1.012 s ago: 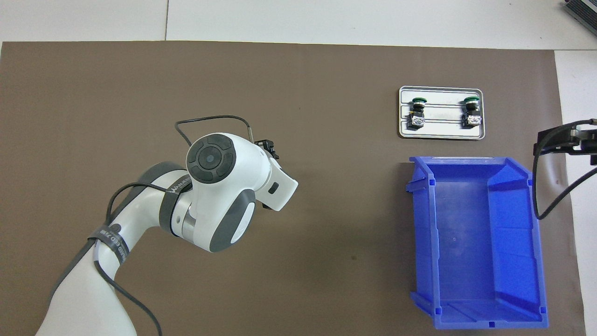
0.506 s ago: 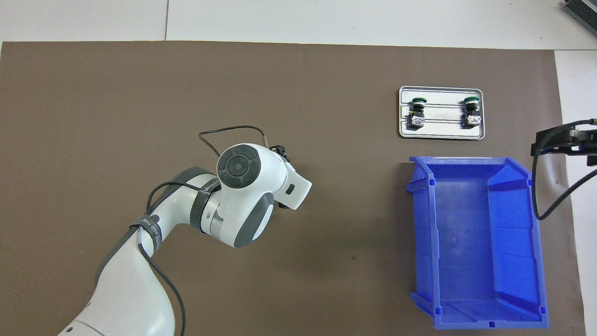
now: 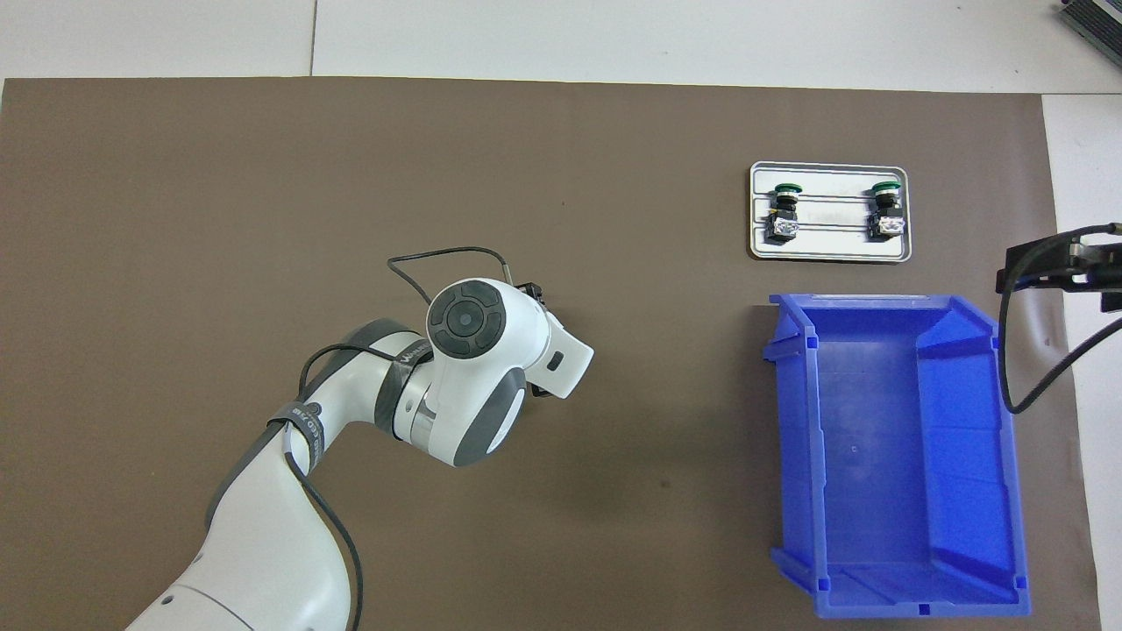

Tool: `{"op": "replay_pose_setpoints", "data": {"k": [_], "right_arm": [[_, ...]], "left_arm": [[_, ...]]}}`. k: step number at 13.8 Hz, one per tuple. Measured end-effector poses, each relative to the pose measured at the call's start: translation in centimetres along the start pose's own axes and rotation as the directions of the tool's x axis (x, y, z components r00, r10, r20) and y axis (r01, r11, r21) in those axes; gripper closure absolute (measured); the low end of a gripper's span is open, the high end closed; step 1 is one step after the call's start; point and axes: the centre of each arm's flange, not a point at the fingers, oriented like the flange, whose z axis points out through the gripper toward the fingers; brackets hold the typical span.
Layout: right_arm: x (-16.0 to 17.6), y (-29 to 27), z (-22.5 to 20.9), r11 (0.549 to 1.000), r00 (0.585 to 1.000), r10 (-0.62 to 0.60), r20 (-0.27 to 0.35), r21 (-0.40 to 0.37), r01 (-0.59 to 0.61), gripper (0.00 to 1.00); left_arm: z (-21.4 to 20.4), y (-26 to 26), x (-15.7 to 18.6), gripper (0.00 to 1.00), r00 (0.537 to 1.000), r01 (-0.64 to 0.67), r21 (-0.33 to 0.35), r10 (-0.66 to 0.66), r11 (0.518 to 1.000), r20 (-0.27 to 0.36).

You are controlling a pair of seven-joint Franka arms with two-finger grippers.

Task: Place and press button with both arms
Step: 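Move the left gripper over the button and lower it down, then grasp the button with the left gripper and lift it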

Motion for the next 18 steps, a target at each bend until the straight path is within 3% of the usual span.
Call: {"op": "replay_pose_setpoints", "data": {"k": [7,8,9,12,18], "right_arm": [[0.1,0.7,0.0,1.000,1.000,0.006,0.000,0.000,-0.006,0.00],[0.1,0.7,0.0,1.000,1.000,0.006,0.000,0.000,-0.006,0.00],[0.1,0.7,0.0,1.000,1.000,0.006,0.000,0.000,-0.006,0.00],[0.1,0.7,0.0,1.000,1.000,0.006,0.000,0.000,-0.006,0.00],[0.0,0.7,0.0,1.000,1.000,0.006,0.001,0.000,-0.006,0.00]], "left_arm": [[0.3,-0.1,-0.6,0.18,1.000,0.008,-0.004,-0.008,1.000,0.010],[0.3,-0.2,-0.6,0.26,1.000,0.006,-0.003,-0.006,1.000,0.012],[0.4,-0.2,-0.7,0.26,1.000,0.001,-0.003,-0.001,1.000,0.018],[0.1,-0.6,-1.0,0.59,0.999,0.003,-0.008,-0.003,1.000,0.035],[-1.7,-1.7,-0.9,0.59,0.999,0.040,0.009,-0.040,0.999,0.025]]}}
